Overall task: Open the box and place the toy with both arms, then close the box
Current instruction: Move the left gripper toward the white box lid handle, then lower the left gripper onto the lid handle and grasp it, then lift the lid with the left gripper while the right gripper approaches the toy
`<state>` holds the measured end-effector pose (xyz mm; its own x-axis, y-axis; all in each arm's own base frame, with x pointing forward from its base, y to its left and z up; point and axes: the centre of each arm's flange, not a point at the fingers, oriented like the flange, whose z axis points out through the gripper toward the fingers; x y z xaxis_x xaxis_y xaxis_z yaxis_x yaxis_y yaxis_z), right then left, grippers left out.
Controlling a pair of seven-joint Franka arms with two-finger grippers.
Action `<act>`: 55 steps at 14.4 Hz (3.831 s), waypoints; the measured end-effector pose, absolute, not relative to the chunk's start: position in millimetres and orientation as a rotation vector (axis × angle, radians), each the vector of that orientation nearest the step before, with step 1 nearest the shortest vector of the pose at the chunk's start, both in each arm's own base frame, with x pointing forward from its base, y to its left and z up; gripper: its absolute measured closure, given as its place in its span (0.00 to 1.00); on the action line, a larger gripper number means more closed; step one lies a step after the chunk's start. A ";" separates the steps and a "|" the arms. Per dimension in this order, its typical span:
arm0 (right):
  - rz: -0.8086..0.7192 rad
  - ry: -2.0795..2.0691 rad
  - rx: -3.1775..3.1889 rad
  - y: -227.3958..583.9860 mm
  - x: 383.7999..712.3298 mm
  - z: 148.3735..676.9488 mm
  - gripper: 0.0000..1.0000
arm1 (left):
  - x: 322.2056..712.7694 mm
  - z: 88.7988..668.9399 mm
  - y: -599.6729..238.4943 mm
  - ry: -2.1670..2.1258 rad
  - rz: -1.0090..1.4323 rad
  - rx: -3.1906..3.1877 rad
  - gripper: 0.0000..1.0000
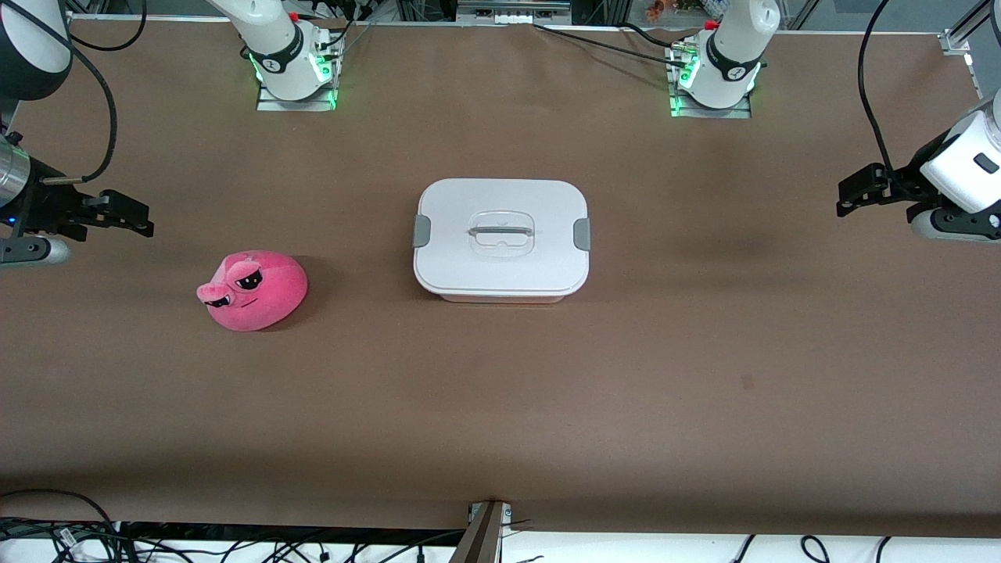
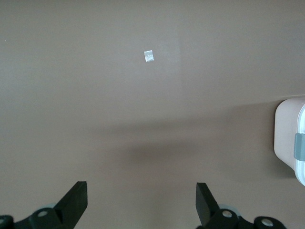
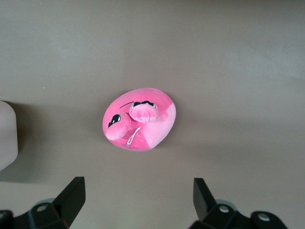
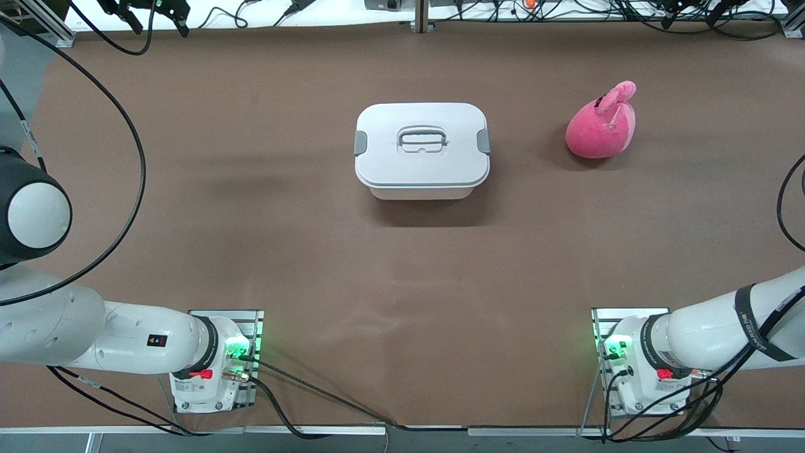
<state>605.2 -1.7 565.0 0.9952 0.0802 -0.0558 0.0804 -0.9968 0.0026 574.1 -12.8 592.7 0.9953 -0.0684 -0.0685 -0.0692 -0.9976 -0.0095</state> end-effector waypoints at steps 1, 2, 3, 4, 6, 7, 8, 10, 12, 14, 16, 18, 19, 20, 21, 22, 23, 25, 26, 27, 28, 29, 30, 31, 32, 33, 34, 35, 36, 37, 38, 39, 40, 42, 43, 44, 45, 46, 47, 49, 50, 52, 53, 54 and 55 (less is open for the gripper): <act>-0.087 0.126 3.133 -1.6 605.2 565.0 0.00 | 574.1 592.7 -12.9 0.108 0.107 -3.126 0.00; -0.087 0.127 3.133 -1.4 605.2 565.0 0.00 | 574.1 592.7 -13.8 0.111 0.107 -3.126 0.00; -0.087 0.127 3.133 -1.5 605.2 565.0 0.00 | 574.0 592.7 -16.5 0.118 0.106 -3.126 0.00; -0.087 0.127 3.133 -1.4 605.3 565.0 0.00 | 573.9 592.8 -19.9 0.123 0.106 -3.126 0.00; -0.087 0.127 3.133 -1.2 605.3 565.0 0.00 | 572.3 592.2 -29.2 0.113 0.123 -3.127 0.00; -0.087 0.127 3.133 -1.2 605.3 565.0 0.00 | 571.0 590.9 -34.0 0.111 0.142 -3.126 0.00; -0.087 0.128 3.133 -1.1 605.3 565.0 0.00 | 570.7 587.0 -37.4 0.110 0.172 -3.123 0.00; -0.087 0.128 3.133 -0.8 605.3 565.1 0.00 | 574.9 582.8 -39.8 0.112 0.211 -3.120 0.00; -0.087 0.126 3.133 -1.9 605.3 565.0 0.00 | 577.2 587.1 -47.5 0.134 0.226 -3.120 0.00; -0.087 0.114 3.133 -6.2 605.2 565.1 0.00 | 574.8 590.6 -73.6 0.212 0.228 -3.117 0.00; -0.088 0.107 3.133 -8.8 605.1 565.0 0.00 | 569.8 591.4 -104.1 0.372 0.230 -3.113 0.00; -0.088 0.109 3.133 -7.9 605.1 564.9 0.00 | 564.0 589.5 -135.4 0.585 0.245 -3.129 0.00; -0.091 0.111 3.133 -7.5 605.2 564.3 0.00 | 561.5 585.2 -152.7 0.674 0.262 -3.134 0.00; -0.096 0.113 3.133 -6.4 605.6 562.7 0.00 | 558.9 579.2 -172.5 0.754 0.281 -3.132 0.00; -0.103 0.119 3.132 -4.3 606.3 560.6 0.00 | 556.3 571.4 -194.3 0.842 0.296 -3.119 0.00; -0.110 0.125 3.132 -1.9 607.1 558.2 0.00 | 553.5 562.8 -217.1 0.954 0.305 -3.092 0.00; -0.118 0.131 3.131 0.6 607.8 555.6 0.00 | 551.1 551.9 -243.2 1.069 0.300 -3.059 0.00; -0.134 0.139 3.131 3.5 609.1 550.5 0.00 | 546.0 529.4 -295.9 1.226 0.259 -3.009 0.00; -0.142 0.140 3.130 4.1 610.1 547.7 0.00 | 540.2 516.5 -323.8 1.295 0.249 -2.983 0.00; -0.147 0.143 3.130 5.2 610.8 545.5 0.00 | 534.1 503.1 -350.9 1.358 0.231 -2.959 0.00; -0.151 0.146 3.129 6.3 611.3 544.0 0.00 | 529.3 489.6 -376.9 1.416 0.194 -2.940 0.00; -0.157 0.146 3.129 6.5 611.9 541.9 0.00 | 525.0 477.1 -400.4 1.467 0.150 -2.930 0.00; -0.164 0.144 3.128 5.7 612.9 539.2 0.00 | 520.0 464.8 -422.8 1.513 0.109 -2.931 0.00; -0.171 0.140 3.127 4.2 613.8 536.4 0.00 | 514.7 452.2 -445.1 1.556 0.062 -2.937 0.00; -0.178 0.135 3.127 2.6 614.7 533.7 0.00 | 509.0 438.8 -466.0 1.598 0.017 -2.938 0.00; -0.184 0.132 3.126 1.5 615.5 531.2 0.00 | 502.5 425.2 -484.1 1.644 -0.013 -2.931 0.00; -0.189 0.131 3.126 1.0 616.1 529.2 0.00 | 495.8 412.6 -499.5 1.689 -0.034 -2.917 0.00; -0.195 0.132 3.125 1.1 616.6 527.4 0.00 | 490.2 401.8 -511.1 1.736 -0.048 -2.894 0.00; -0.208 0.138 3.125 1.6 616.7 524.7 0.00 | 486.9 394.0 -517.6 1.798 -0.056 -2.857 0.00; -0.230 0.154 3.123 2.6 616.3 520.3 0.00 | 487.0 388.9 -519.0 1.875 -0.062 -2.805 0.00; -0.259 0.181 3.121 3.7 615.6 513.8 0.00 | 491.1 385.5 -515.8 1.953 -0.070 -2.745 0.00; -0.288 0.214 3.119 4.3 615.0 505.0 0.00 | 497.6 381.0 -510.0 2.026 -0.076 -2.684 0.00; -0.319 0.257 3.115 4.6 614.3 494.9 0.00 | 504.7 374.3 -503.6 2.082 -0.074 -2.635 0.00; -0.366 0.365 3.106 4.3 613.7 478.7 0.00 | 513.5 360.5 -497.2 2.128 -0.069 -2.594 0.00; -0.382 0.433 3.099 4.0 613.5 472.4 0.00 | 513.7 355.0 -498.1 2.139 -0.066 -2.586 0.00; -0.397 0.498 3.091 3.2 612.9 466.0 0.00 | 512.5 351.9 -499.8 2.144 -0.061 -2.583 0.06; -0.409 0.560 3.084 1.8 611.7 458.0 0.00 | 510.9 350.7 -501.6 2.149 -0.059 -2.579 0.19; -0.421 0.620 3.077 -0.7 609.9 448.6 0.00 | 509.9 351.3 -502.9 2.154 -0.061 -2.575 0.29; -0.433 0.672 3.070 -4.2 607.6 437.9 0.00 | 510.5 353.3 -503.5 2.159 -0.069 -2.571 0.41; -0.459 0.751 3.060 -12.8 601.8 415.8 0.00 | 512.3 357.7 -503.4 2.184 -0.080 -2.550 0.63; -0.460 0.784 3.056 -16.5 599.5 405.9 0.00 | 512.4 358.1 -503.0 2.195 -0.078 -2.540 0.72; -0.439 0.820 3.049 -19.7 596.2 388.8 0.00 | 511.3 353.1 -502.5 2.201 -0.052 -2.536 0.92; -0.421 0.828 3.047 -19.5 595.7 382.3 0.00 | 511.2 351.9 -503.1 2.205 -0.050 -2.534 0.93; -0.400 0.838 3.043 -19.2 595.5 377.1 0.00 | 511.2 352.1 -503.1 2.206 -0.050 -2.533 0.93; -0.376 0.855 3.038 -18.7 595.5 371.7 0.00 | 511.3 352.3 -503.2 2.207 -0.050 -2.532 0.93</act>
<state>595.5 -18.7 371.7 0.8274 0.5184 -0.2160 0.5096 -0.8547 -0.0989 511.3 -503.2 352.3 0.1464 -0.9756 0.1639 -0.9819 -0.1233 0.1436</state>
